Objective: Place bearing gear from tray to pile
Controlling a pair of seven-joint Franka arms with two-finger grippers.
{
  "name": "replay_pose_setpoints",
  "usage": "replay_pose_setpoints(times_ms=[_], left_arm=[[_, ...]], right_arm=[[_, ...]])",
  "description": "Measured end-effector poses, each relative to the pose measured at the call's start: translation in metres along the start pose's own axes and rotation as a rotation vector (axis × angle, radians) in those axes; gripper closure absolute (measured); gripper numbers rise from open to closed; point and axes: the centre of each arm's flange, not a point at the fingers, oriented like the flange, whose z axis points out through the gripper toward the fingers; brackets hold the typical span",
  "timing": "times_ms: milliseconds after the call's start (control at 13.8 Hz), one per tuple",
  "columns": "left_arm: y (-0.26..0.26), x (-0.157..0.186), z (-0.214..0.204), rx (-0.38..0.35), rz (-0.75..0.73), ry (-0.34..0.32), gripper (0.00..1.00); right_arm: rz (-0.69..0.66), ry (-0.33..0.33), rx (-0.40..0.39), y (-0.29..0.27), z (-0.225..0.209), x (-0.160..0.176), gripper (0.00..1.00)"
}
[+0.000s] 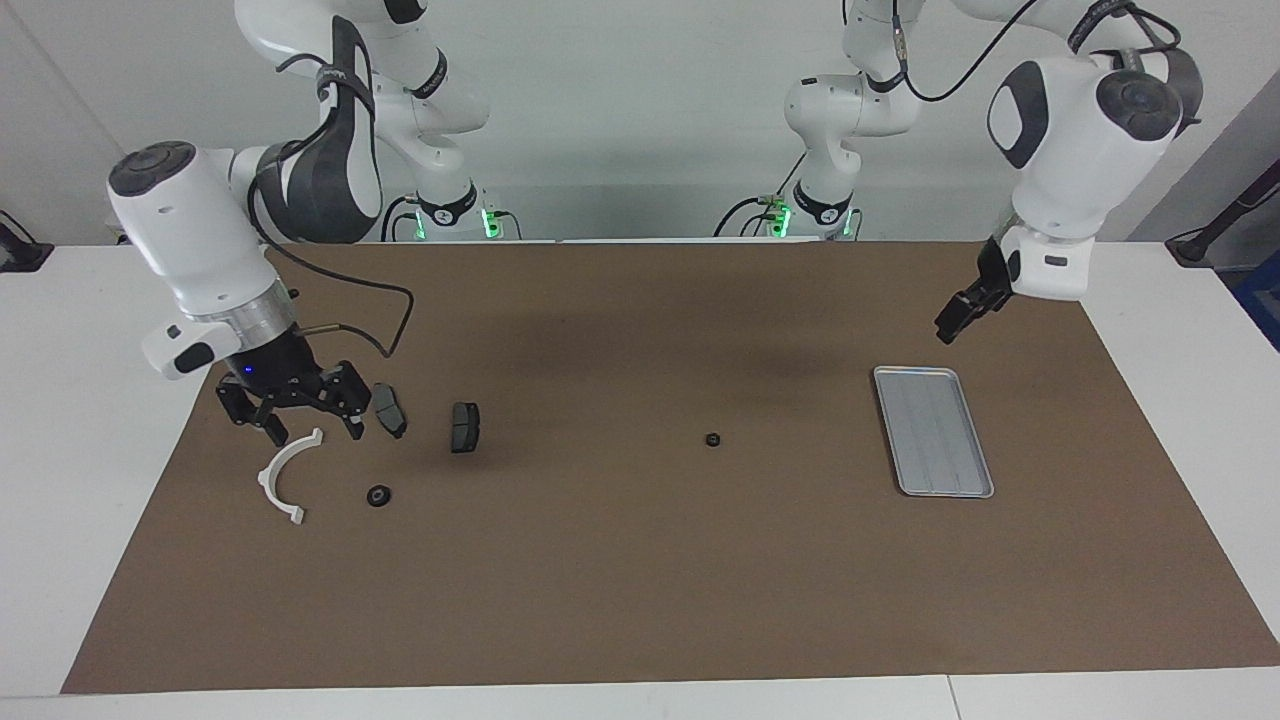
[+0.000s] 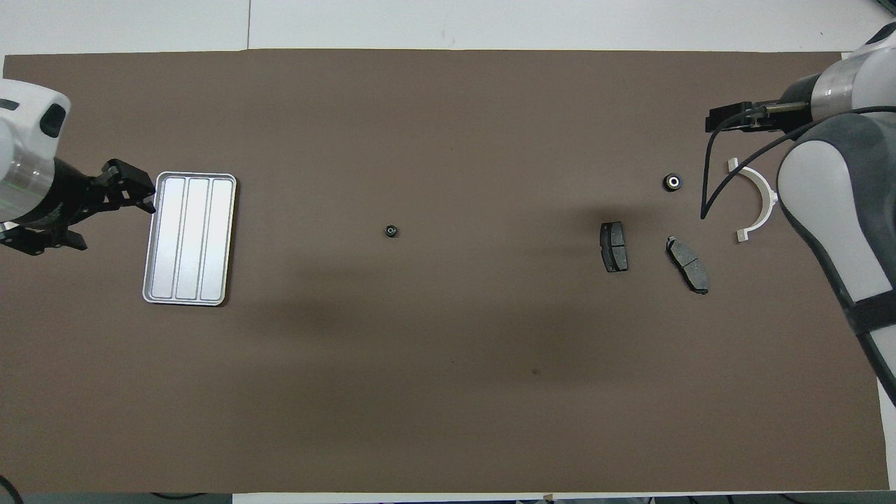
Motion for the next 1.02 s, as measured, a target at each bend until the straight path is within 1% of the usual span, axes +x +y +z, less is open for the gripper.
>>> replay_pose_setpoints(times_ms=[73,218,363,508,653,799,871,1016], left_arm=[[-0.015,-0.006,-0.010,0.004,0.021,-0.012,0.00],[-0.034,-0.015,-0.024,0.002,0.072,-0.017,0.00],[-0.044,-0.016,-0.021,0.000,0.112,-0.023,0.00],[-0.043,-0.015,-0.013,-0.003,0.124,-0.021,0.00],[-0.038,-0.008,-0.004,-0.025,0.130,0.031,0.00],[-0.036,-0.002,0.001,-0.054,0.144,0.068,0.00],[-0.037,0.001,0.000,-0.079,0.151,0.076,0.00],[-0.036,0.005,0.003,-0.098,0.164,0.075,0.00]], right_arm=[[0.009,-0.025,0.004,0.002,-0.013,-0.007,0.00],[0.065,-0.110,0.013,-0.001,-0.039,-0.025,0.00],[0.113,-0.195,0.007,-0.017,-0.061,-0.036,0.00],[0.137,-0.239,-0.002,-0.041,-0.071,-0.040,0.00],[0.177,-0.247,-0.018,-0.069,-0.071,-0.041,0.00],[0.183,-0.237,-0.039,-0.115,-0.072,-0.039,0.00],[0.159,-0.239,-0.048,-0.140,-0.073,-0.037,0.00],[0.084,-0.237,-0.064,-0.198,-0.070,-0.033,0.00]])
